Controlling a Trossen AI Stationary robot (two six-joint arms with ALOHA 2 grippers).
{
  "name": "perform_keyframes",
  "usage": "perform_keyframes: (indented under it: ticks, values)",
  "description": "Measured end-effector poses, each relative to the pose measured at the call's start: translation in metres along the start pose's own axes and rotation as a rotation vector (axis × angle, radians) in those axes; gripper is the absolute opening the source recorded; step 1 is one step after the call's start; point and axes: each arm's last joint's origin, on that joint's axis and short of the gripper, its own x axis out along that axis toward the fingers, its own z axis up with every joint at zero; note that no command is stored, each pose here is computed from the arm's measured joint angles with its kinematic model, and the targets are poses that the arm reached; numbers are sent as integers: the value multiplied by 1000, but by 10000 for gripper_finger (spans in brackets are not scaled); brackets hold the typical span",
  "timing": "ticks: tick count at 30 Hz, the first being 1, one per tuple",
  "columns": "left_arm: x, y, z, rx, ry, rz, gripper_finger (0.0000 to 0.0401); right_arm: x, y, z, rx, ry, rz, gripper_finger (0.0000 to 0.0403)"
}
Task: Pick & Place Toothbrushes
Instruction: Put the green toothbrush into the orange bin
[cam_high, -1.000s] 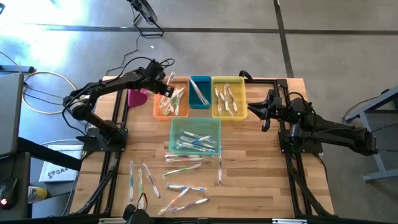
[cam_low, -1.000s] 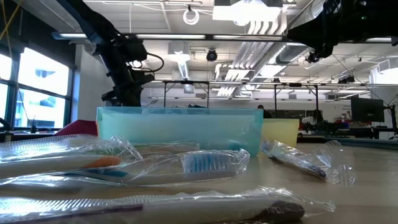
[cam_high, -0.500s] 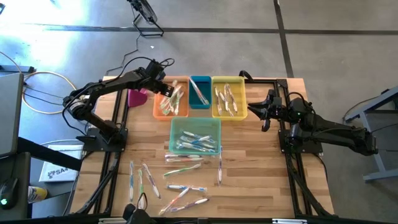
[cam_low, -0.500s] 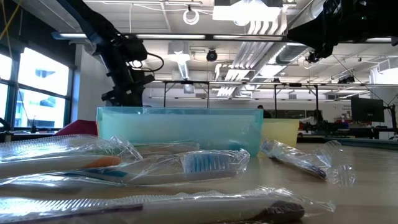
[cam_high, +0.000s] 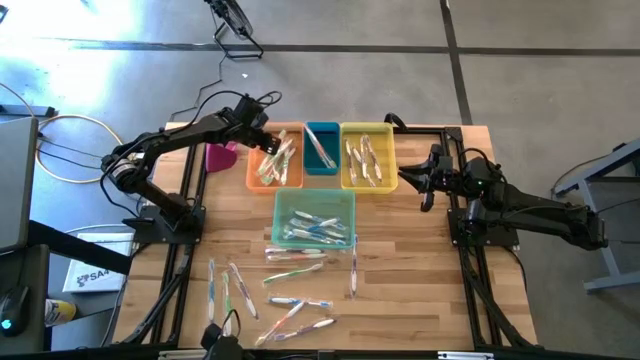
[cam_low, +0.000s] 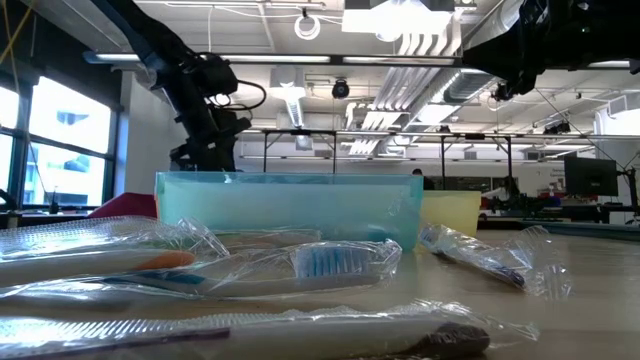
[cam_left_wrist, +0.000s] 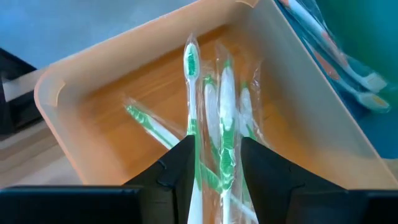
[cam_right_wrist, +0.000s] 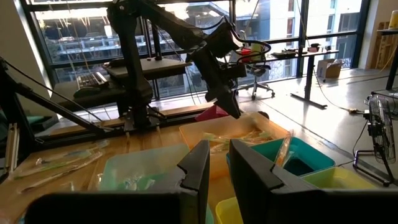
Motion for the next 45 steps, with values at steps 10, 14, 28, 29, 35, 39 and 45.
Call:
perform_keyframes:
  ticks: [10,14,28,29,35,39,45]
  values:
    - [0,-5,-4,77,23,22,102,0,0,-1,2,15,-2,55]
    - [-2,-14,-6,134,15,9,59,0,0,-1,2,15,-2,55]
    - [-48,-59,-40,357,69,96,1,0,0,-2,2,18,-2,55]
    - [-53,-65,-42,375,57,78,1,0,0,-2,2,18,-2,55]
    - [-77,-102,-64,463,17,-53,1,0,0,-2,2,19,-2,55]
    - [-89,-125,-83,531,16,-140,1,0,0,-2,3,22,-3,55]
    - [-104,-151,-111,613,39,-247,1,0,0,-2,3,22,-2,55]
